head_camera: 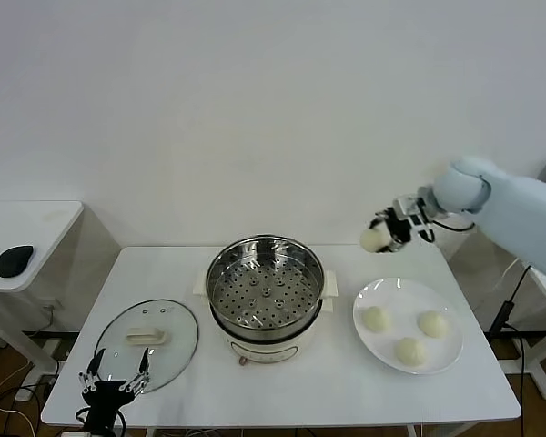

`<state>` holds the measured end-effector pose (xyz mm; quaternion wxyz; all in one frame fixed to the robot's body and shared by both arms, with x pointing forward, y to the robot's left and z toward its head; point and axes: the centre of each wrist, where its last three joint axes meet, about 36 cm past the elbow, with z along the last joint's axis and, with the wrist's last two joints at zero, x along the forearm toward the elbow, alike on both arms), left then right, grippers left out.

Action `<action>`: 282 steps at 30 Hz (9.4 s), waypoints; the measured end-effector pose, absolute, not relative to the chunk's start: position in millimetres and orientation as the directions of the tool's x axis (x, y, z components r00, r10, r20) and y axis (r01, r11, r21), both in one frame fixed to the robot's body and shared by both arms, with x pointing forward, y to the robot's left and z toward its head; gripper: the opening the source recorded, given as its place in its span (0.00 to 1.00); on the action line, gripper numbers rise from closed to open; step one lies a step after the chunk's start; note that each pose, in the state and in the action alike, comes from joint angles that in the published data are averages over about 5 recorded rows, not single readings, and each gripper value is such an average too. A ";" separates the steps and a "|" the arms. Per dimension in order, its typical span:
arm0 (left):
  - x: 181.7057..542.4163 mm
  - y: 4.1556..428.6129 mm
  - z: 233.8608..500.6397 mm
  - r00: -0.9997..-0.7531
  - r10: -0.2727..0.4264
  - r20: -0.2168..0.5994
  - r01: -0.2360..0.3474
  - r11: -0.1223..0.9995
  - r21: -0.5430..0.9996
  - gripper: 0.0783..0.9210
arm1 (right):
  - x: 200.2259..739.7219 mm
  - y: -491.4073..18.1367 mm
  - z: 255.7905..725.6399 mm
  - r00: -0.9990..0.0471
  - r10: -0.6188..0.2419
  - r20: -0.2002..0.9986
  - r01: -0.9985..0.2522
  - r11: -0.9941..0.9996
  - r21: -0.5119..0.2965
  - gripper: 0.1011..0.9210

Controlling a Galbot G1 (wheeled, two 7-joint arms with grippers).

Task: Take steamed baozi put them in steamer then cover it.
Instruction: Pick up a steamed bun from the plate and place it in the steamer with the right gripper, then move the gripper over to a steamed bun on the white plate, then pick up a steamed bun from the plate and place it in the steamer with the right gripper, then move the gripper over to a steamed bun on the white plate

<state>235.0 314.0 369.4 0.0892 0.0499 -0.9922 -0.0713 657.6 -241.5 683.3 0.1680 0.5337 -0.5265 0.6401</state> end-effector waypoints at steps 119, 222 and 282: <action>250.3 351.7 368.8 -0.972 -0.167 0.167 -0.133 0.971 0.198 0.88 | 600.0 -314.3 451.4 -0.215 -0.089 0.973 -0.965 -0.136 -0.226 0.77; 264.3 355.5 376.9 -0.978 -0.173 0.119 -0.148 0.970 0.194 0.88 | 596.4 -178.8 668.2 -0.209 -0.190 0.959 -0.944 -0.216 -0.249 0.88; 252.6 358.1 366.8 -0.969 -0.194 0.153 -0.160 0.964 0.210 0.88 | 538.8 -374.4 459.4 -0.090 -0.053 0.995 -0.991 -0.099 -0.095 0.65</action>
